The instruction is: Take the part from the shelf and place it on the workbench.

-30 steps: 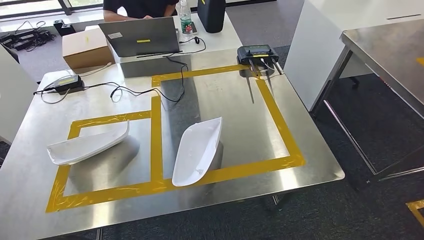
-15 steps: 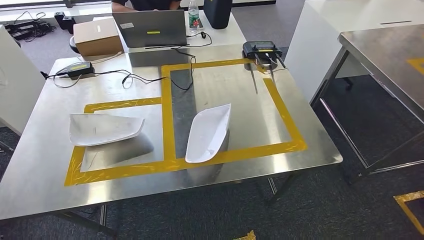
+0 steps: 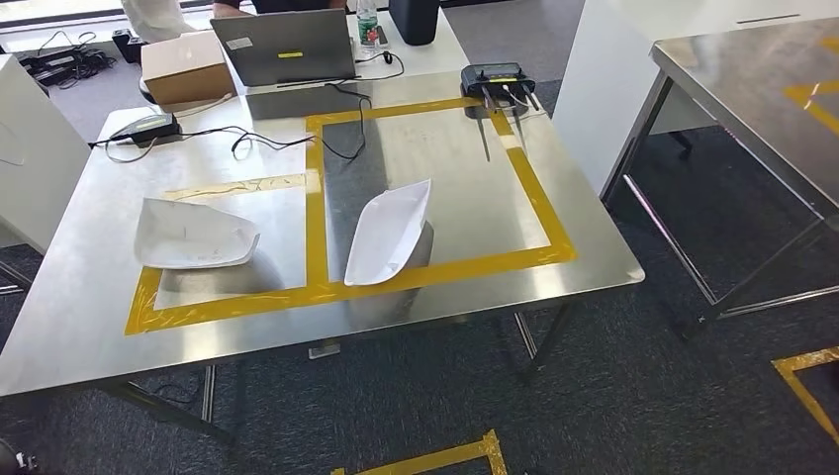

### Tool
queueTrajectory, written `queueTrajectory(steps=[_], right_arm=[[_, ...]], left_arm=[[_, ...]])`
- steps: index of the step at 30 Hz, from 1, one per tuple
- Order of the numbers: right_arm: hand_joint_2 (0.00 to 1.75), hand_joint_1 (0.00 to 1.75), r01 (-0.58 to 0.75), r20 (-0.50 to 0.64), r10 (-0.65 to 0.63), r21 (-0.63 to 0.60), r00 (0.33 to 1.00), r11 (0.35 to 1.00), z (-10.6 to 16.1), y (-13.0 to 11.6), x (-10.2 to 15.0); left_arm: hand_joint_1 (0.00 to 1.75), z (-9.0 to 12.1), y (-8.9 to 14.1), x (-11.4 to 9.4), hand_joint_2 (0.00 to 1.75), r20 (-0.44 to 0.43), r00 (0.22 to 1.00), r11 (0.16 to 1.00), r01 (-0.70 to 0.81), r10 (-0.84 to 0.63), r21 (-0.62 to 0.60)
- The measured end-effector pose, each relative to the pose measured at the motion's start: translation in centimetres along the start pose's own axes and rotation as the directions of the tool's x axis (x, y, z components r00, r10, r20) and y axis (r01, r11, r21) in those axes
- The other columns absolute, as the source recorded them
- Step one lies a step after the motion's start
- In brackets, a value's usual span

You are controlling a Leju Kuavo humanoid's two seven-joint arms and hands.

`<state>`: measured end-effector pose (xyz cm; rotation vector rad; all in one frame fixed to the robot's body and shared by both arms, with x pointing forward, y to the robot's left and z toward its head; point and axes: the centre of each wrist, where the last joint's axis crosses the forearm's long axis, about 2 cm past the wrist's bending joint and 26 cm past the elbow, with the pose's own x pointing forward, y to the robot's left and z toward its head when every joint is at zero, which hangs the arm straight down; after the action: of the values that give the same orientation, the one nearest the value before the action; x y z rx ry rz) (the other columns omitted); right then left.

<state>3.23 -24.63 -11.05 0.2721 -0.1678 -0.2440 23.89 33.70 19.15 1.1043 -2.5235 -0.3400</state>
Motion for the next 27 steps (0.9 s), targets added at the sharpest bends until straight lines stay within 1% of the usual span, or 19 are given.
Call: queueTrajectory(steps=[7,12,17,21,25,26,27], right_arm=[[0.00,0.00,0.001,-0.008,-0.001,-0.002,1.000,1.000,0.0,-0.1,0.0],[0.00,0.00,-0.010,-0.020,0.010,-0.005,1.000,1.000,0.1,-0.2,-0.3],[0.00,0.00,-0.019,-0.015,0.019,-0.006,1.000,1.000,0.1,-0.3,-0.3],[0.00,0.00,-0.036,-0.019,0.035,-0.011,0.999,0.999,0.1,-0.6,0.0],[0.00,0.00,-0.039,-0.019,0.039,-0.011,0.999,0.999,0.1,-0.6,0.1],[0.00,0.00,-0.041,-0.018,0.040,-0.011,0.999,0.999,0.1,-0.6,0.1],[0.00,0.00,-0.046,-0.024,0.045,-0.011,0.999,0.999,0.1,-0.5,0.2]], left_arm=[[0.00,1.3,-0.8,0.3,0.00,-0.049,0.999,0.999,-0.017,0.015,-0.037],[0.00,3.2,-1.8,1.1,0.00,-0.145,0.988,0.997,-0.055,0.047,-0.052],[0.00,5.3,-2.3,1.9,0.00,-0.227,0.970,0.994,-0.100,0.087,-0.049],[0.00,6.2,-2.7,2.2,0.00,-0.268,0.958,0.992,-0.115,0.099,-0.046],[0.00,6.5,-2.8,2.2,0.00,-0.286,0.953,0.991,-0.121,0.102,-0.049],[0.00,6.6,-2.9,2.1,0.00,-0.298,0.949,0.991,-0.126,0.106,-0.050],[0.00,7.6,-3.3,2.1,0.00,-0.339,0.934,0.988,-0.141,0.112,-0.062]])
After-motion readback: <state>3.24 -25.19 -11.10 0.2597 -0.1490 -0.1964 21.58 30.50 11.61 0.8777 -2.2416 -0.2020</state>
